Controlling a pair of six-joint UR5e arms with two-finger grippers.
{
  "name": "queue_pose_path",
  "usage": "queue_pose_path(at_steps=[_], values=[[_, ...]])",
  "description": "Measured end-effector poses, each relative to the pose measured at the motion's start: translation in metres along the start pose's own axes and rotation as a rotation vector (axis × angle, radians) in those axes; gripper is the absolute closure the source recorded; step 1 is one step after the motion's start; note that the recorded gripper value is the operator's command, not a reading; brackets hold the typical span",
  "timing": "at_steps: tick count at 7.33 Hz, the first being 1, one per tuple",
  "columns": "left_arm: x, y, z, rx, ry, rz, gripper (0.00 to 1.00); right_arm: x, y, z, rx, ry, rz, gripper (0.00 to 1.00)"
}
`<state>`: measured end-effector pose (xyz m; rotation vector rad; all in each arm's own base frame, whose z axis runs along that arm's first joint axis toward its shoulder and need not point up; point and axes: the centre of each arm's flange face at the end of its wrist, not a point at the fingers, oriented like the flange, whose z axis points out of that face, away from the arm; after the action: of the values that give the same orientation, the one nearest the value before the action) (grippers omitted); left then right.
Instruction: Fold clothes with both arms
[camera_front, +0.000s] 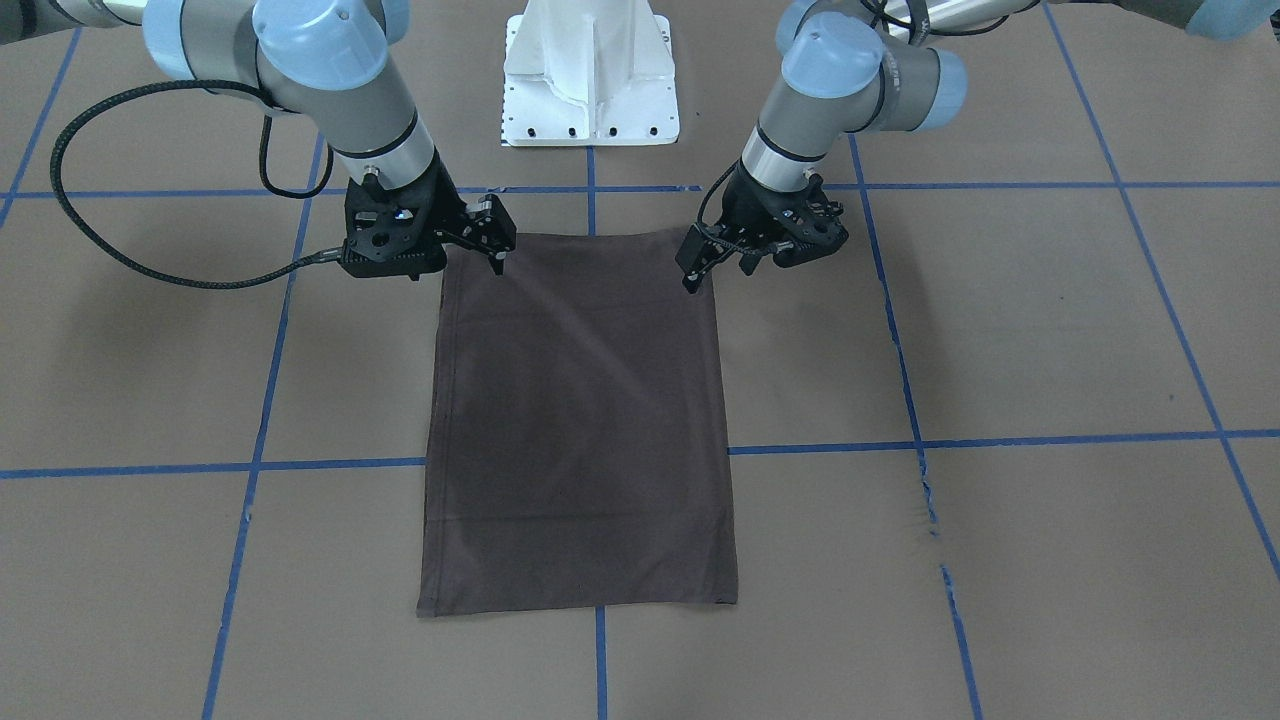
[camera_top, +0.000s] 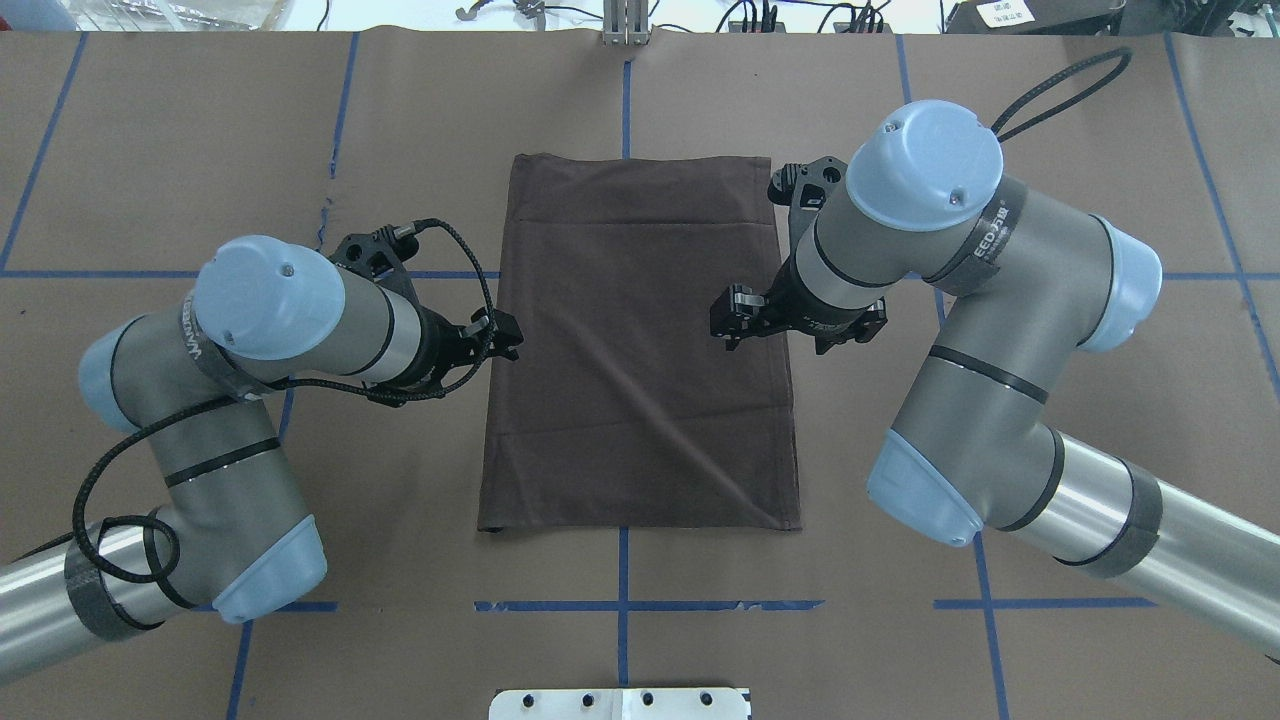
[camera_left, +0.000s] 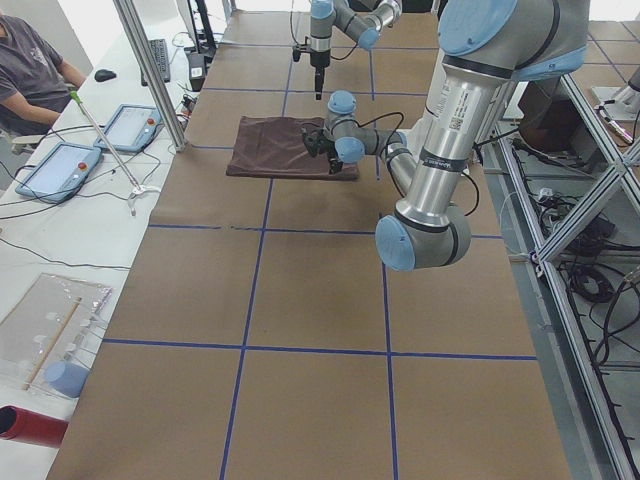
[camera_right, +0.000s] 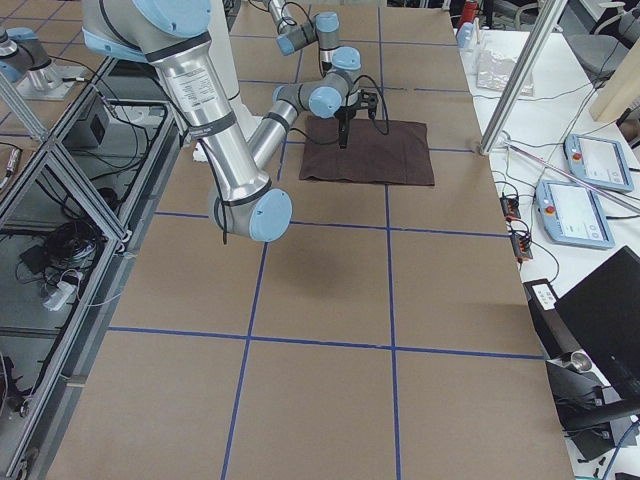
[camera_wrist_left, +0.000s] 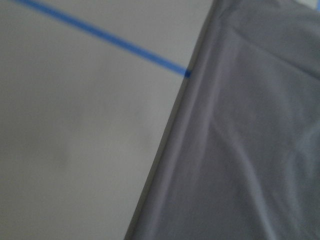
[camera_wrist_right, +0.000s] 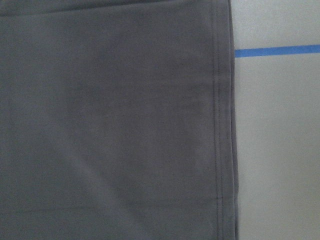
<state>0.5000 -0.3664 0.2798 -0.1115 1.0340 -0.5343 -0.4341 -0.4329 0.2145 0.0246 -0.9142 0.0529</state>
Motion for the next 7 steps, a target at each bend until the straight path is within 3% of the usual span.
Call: queue_pose_path(at_steps=[3,7], values=[[-0.019,0.054,0.016,-0.009,-0.085,-0.078,0.07,-0.001,0.004,-0.003,0.002,-0.007,0.005,0.00],[-0.019,0.072,0.029,-0.005,-0.120,-0.073,0.10,-0.001,0.004,-0.002,0.002,-0.007,0.003,0.00]])
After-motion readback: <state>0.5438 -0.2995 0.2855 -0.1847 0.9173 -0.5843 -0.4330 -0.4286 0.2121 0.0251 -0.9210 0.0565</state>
